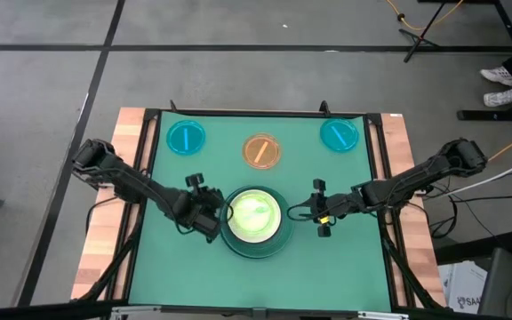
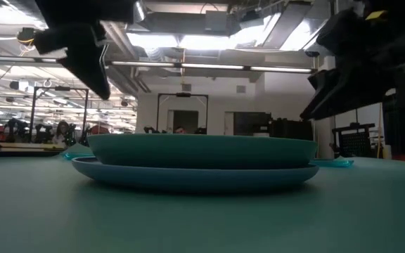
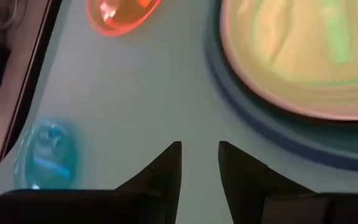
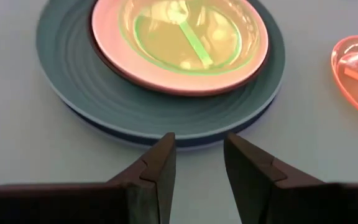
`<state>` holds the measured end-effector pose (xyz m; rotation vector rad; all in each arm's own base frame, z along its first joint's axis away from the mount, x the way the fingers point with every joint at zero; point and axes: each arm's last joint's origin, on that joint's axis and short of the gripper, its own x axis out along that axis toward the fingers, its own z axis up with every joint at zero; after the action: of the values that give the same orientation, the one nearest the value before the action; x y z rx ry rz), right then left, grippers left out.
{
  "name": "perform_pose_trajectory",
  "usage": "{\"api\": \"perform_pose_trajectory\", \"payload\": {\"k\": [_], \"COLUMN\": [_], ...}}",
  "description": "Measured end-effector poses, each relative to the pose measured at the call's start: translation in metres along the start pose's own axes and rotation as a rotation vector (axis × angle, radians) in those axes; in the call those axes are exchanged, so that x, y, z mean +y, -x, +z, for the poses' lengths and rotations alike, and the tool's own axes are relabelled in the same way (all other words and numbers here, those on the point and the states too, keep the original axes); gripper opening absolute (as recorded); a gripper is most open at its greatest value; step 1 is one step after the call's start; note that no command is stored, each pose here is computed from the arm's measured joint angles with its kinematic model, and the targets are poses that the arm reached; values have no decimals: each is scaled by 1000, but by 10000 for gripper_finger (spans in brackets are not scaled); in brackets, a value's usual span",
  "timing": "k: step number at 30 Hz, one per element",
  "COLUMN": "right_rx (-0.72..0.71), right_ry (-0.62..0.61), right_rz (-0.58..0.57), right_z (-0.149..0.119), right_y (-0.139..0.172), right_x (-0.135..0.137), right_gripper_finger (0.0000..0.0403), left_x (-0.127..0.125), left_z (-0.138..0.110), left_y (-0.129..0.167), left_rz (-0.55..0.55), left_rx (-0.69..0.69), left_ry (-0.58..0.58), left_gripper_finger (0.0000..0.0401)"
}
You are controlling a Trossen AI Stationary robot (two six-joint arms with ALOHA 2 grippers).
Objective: Stack plastic plates
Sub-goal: Stack the left light blue plate on top of the light green plate
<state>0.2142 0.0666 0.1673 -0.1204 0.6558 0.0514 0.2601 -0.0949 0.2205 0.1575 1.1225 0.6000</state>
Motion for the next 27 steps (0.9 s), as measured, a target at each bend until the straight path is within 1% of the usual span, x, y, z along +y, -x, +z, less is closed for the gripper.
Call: {"api": "perform_pose_trajectory", "payload": {"k": [5,13,19,27], "right_rx": [17,6,-18,-8], "right_ry": [13,92,142,188], "right_rz": [-3,-2,2,9], "right_z": [-2,-1,1,0], "right_y": [-4,-4,-4,-4], "right_x": [1,1,1,1], "right_gripper_finger": [127,127,127,127], "left_x": [21,65,89,118], "left_z": [-11,-28,-32,-33], "left_y": [-21,-40,-60,-87], "left_rz": [9,20,19,39], "left_rx": [93,151,249,302], "left_ry": [24,112,70,10], "left_gripper_finger": [100,100,100,100]}}
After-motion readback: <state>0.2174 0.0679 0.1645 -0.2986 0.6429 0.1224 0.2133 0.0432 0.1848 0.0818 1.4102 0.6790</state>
